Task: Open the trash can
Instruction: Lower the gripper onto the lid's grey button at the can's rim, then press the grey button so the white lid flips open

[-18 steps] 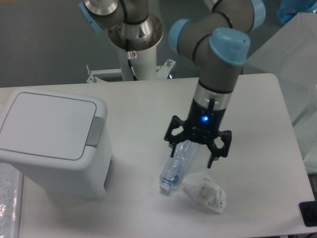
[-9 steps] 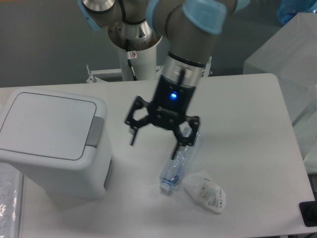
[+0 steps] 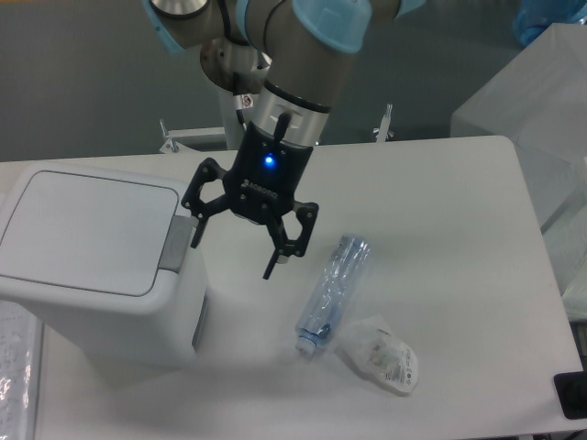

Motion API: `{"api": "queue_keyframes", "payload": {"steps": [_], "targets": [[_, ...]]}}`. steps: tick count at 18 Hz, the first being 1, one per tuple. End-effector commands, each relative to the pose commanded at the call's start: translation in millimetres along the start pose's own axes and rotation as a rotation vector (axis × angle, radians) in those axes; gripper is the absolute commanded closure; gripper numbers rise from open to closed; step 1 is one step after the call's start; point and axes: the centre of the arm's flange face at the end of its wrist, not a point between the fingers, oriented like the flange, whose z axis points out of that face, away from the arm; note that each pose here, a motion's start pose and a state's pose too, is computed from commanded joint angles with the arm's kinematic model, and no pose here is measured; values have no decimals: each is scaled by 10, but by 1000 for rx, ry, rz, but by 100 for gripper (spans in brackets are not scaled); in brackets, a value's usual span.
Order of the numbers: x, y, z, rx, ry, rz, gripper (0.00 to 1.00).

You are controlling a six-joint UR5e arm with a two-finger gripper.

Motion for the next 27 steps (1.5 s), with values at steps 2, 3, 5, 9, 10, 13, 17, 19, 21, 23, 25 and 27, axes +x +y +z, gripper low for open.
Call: {"api": "queue_keyframes", "payload": {"steps": [2, 3, 5, 9, 10, 13, 17, 19, 21, 23, 25, 27], "targets": [[159, -32, 89, -7, 20, 21, 0], [161, -24, 106, -10, 21, 21, 0], [138, 3, 153, -17, 23, 17, 0], [117, 1, 174, -19, 23, 18, 0], [118, -11, 164, -17, 22, 18, 0], [119, -38, 131, -10, 20, 21, 0], [84, -26, 135, -11, 17, 17, 0], [65, -20, 127, -13, 12, 15, 0], [43, -9, 112, -13, 7, 12, 0], [27, -5, 104, -13, 5, 9, 0], [36, -4, 122, -10, 3, 15, 0], [29, 12, 142, -8, 1, 17, 0]]}}
